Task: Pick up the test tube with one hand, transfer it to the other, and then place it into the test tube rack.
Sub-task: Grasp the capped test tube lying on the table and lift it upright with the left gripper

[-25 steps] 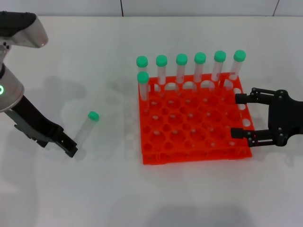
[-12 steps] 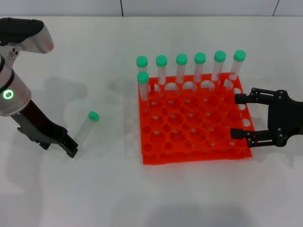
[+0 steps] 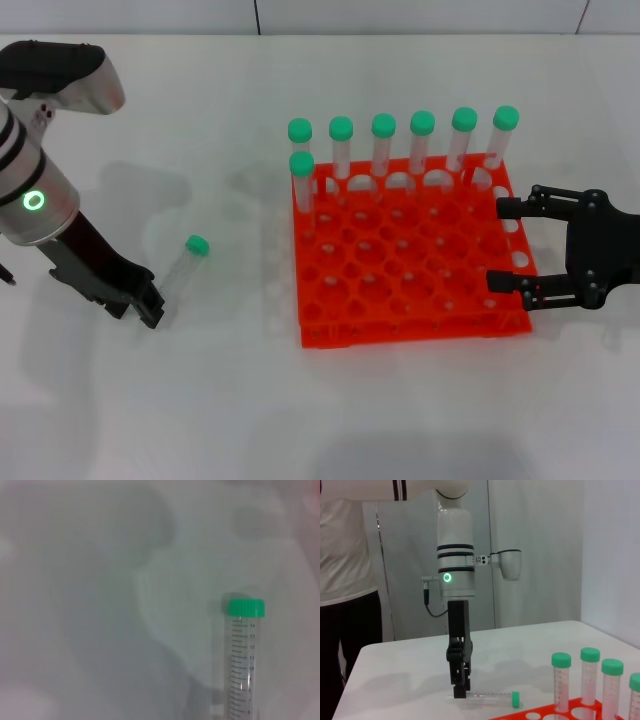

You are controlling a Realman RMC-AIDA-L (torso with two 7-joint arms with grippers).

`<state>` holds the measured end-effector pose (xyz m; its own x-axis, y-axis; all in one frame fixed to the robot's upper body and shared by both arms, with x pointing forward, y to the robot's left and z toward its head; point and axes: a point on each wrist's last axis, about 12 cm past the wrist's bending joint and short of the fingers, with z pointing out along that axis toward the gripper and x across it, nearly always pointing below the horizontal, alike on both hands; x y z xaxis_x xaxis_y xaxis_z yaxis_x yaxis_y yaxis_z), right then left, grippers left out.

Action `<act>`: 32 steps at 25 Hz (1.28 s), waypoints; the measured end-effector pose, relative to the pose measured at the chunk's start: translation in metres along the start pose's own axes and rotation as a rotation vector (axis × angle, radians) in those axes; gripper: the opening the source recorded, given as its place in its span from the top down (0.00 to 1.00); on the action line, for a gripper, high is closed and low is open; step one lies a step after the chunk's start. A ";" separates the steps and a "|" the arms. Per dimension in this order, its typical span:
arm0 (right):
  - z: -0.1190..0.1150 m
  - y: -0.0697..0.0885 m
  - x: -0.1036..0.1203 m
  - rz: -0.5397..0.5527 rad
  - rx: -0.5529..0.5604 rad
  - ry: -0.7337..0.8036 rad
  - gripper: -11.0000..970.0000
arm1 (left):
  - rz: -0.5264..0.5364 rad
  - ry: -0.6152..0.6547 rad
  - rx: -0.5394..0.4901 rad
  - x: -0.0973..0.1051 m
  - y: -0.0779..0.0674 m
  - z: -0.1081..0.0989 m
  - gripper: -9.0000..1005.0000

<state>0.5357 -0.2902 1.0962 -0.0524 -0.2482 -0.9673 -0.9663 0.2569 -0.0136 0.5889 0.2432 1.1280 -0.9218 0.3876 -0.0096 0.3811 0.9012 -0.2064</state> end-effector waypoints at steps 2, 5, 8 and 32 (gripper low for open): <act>0.000 0.000 0.000 0.000 0.001 0.000 0.12 | 0.001 -0.003 -0.003 -0.001 0.000 0.001 0.45; 0.001 0.000 0.000 0.000 0.000 -0.001 0.12 | 0.002 -0.009 -0.006 -0.002 -0.001 0.001 0.53; 0.001 0.000 0.000 0.000 0.000 -0.001 0.12 | 0.004 -0.011 -0.007 -0.003 -0.001 0.001 0.56; 0.002 0.000 -0.001 -0.005 0.000 -0.005 0.12 | 0.063 0.026 -0.068 -0.012 -0.014 0.010 0.61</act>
<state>0.5362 -0.2878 1.0969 -0.0464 -0.2449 -0.9684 -0.9666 0.2557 -0.0183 0.5941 0.2238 1.1215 -0.8938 0.4484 0.0053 0.4434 0.8854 -0.1397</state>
